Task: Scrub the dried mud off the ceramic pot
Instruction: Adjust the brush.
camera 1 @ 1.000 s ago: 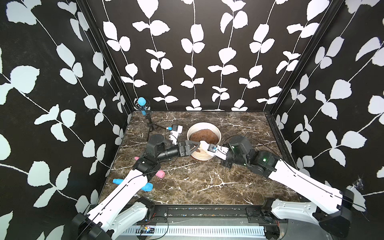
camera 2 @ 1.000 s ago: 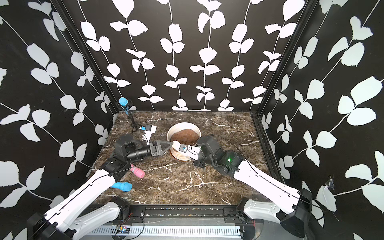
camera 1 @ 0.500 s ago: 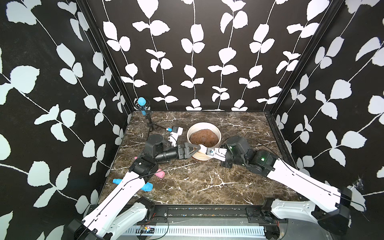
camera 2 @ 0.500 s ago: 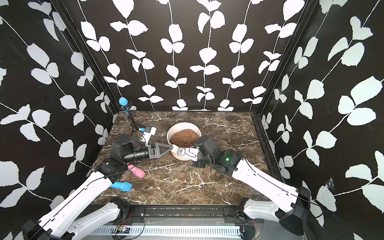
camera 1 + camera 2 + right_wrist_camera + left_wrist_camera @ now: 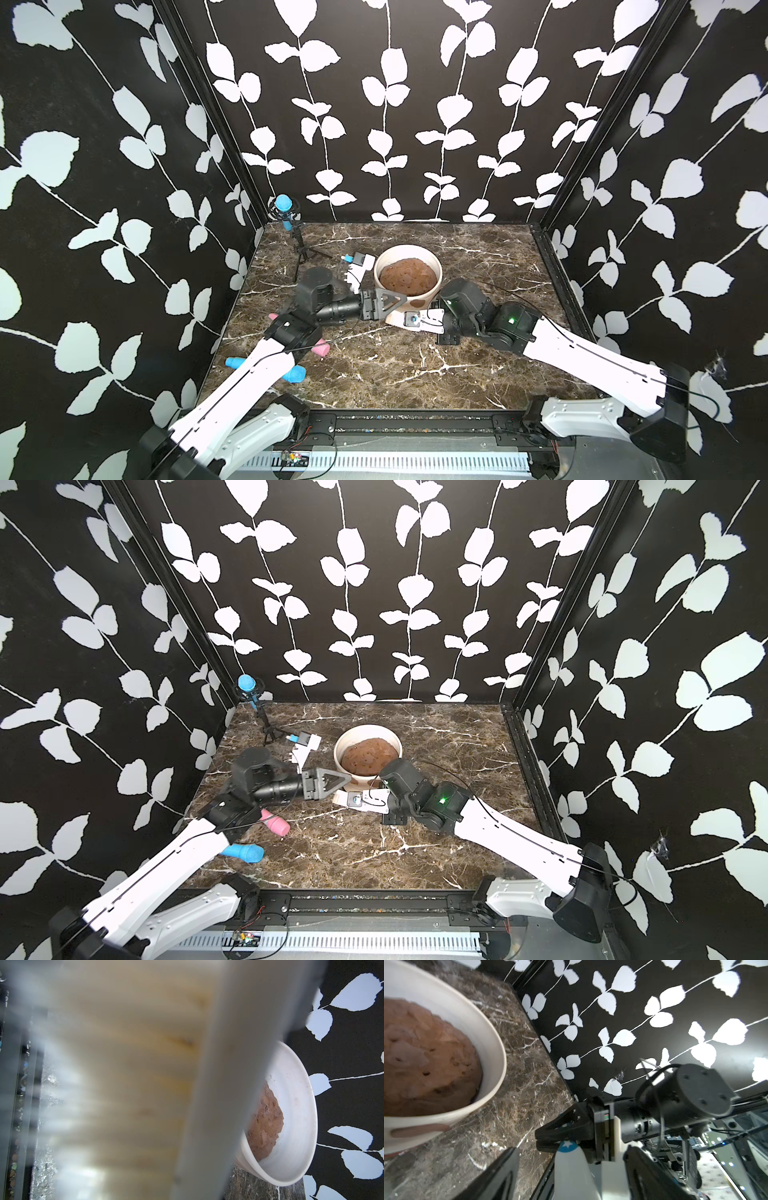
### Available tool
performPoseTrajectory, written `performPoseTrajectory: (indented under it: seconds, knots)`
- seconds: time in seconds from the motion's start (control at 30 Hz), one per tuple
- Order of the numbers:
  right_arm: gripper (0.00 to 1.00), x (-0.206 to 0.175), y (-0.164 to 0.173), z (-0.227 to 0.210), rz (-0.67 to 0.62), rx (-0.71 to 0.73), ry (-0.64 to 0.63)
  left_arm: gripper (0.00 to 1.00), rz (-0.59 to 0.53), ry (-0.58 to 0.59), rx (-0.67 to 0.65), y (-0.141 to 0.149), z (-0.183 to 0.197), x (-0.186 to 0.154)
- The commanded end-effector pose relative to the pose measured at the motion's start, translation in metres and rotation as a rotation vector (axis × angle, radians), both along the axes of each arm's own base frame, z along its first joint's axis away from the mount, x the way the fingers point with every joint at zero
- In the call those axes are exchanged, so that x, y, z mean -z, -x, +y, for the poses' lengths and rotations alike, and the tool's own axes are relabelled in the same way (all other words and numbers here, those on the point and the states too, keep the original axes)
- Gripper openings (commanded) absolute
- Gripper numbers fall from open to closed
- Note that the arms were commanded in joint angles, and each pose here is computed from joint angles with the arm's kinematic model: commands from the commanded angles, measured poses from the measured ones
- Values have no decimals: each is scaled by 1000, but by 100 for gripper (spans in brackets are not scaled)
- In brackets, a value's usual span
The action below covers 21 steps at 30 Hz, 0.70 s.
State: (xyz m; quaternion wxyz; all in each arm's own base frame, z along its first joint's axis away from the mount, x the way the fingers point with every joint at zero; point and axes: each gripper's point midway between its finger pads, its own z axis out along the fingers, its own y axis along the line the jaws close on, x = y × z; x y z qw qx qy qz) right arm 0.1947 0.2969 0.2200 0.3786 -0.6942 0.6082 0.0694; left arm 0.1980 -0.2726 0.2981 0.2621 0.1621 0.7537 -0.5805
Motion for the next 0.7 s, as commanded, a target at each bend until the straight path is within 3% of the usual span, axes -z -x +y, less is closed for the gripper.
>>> performPoseTrajectory:
  seconds: [0.0,0.23,0.37,0.47,0.67]
  knots:
    - [0,-23,-2,14,-23,-16,-82,71,-40,-4,32,2,-9,-6]
    - [0,-21,-2,10,-19,8,-93,55,-86,29,56,13,-5,-16]
    - [0,-22,-8,8,-8,54,-101,63,-76,28,64,19,-3,-12]
    - [0,-27,-9,11,16,66,-128,63,-53,23,71,19,-4,-6]
    - [0,-43,-11,17,47,78,-215,54,-9,23,88,17,-8,5]
